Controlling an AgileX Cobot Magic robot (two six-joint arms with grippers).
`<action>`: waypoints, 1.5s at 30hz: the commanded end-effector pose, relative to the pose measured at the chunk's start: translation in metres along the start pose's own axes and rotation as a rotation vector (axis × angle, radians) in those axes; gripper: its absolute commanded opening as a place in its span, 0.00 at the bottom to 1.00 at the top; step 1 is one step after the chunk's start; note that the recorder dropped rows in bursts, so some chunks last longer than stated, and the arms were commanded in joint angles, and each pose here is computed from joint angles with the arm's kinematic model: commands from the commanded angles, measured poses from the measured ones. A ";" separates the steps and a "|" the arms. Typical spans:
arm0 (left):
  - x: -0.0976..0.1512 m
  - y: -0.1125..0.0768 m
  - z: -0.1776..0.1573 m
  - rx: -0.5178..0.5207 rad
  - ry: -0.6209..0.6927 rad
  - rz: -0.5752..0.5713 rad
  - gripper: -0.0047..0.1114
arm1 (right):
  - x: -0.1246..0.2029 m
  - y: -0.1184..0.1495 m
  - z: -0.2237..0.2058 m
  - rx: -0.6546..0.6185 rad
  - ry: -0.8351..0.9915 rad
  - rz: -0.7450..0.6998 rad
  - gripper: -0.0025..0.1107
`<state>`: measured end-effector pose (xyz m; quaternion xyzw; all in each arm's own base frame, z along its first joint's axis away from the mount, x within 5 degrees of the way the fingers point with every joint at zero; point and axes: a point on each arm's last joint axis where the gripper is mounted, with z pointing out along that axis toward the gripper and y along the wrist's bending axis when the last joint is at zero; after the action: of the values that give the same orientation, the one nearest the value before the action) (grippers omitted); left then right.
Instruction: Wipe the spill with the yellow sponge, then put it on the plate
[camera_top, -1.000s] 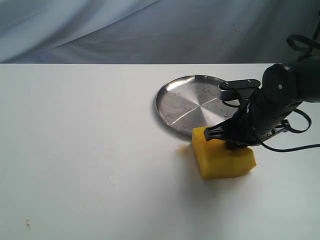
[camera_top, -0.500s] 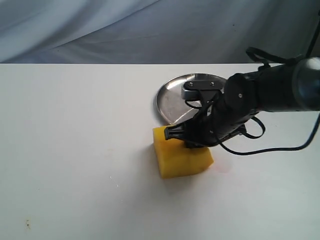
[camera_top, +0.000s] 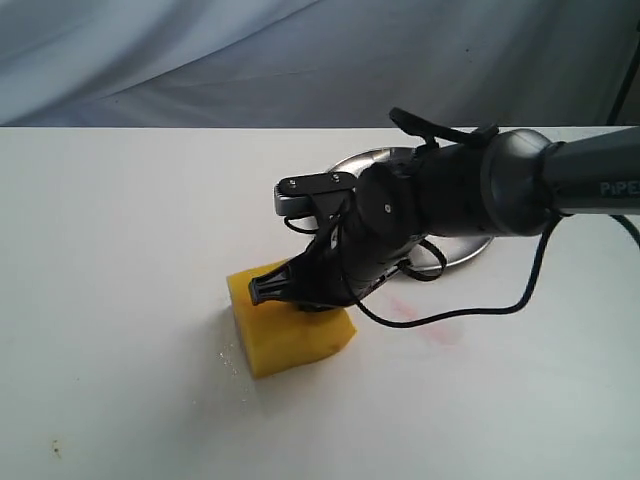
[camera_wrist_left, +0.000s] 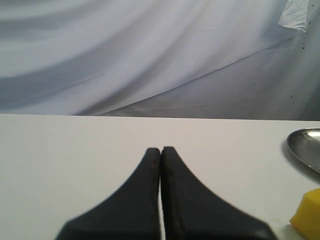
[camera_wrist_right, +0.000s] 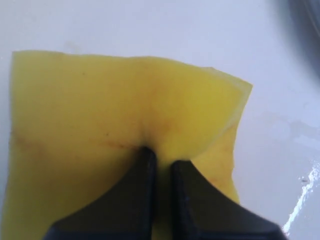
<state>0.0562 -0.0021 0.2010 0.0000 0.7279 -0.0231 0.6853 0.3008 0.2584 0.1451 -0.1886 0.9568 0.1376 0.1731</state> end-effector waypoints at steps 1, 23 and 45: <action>0.001 0.000 0.000 0.001 -0.001 0.000 0.05 | 0.025 -0.020 -0.002 0.048 0.077 -0.007 0.02; 0.001 0.000 0.000 0.001 -0.001 -0.002 0.05 | 0.070 -0.150 -0.087 0.213 -0.074 0.330 0.02; 0.001 0.000 0.000 0.001 -0.001 -0.002 0.05 | 0.033 -0.040 -0.030 0.030 -0.042 0.101 0.02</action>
<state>0.0562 -0.0021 0.2010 0.0000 0.7279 -0.0231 0.6853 0.2770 0.1836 0.1503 -0.1192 0.9657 0.1264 0.1928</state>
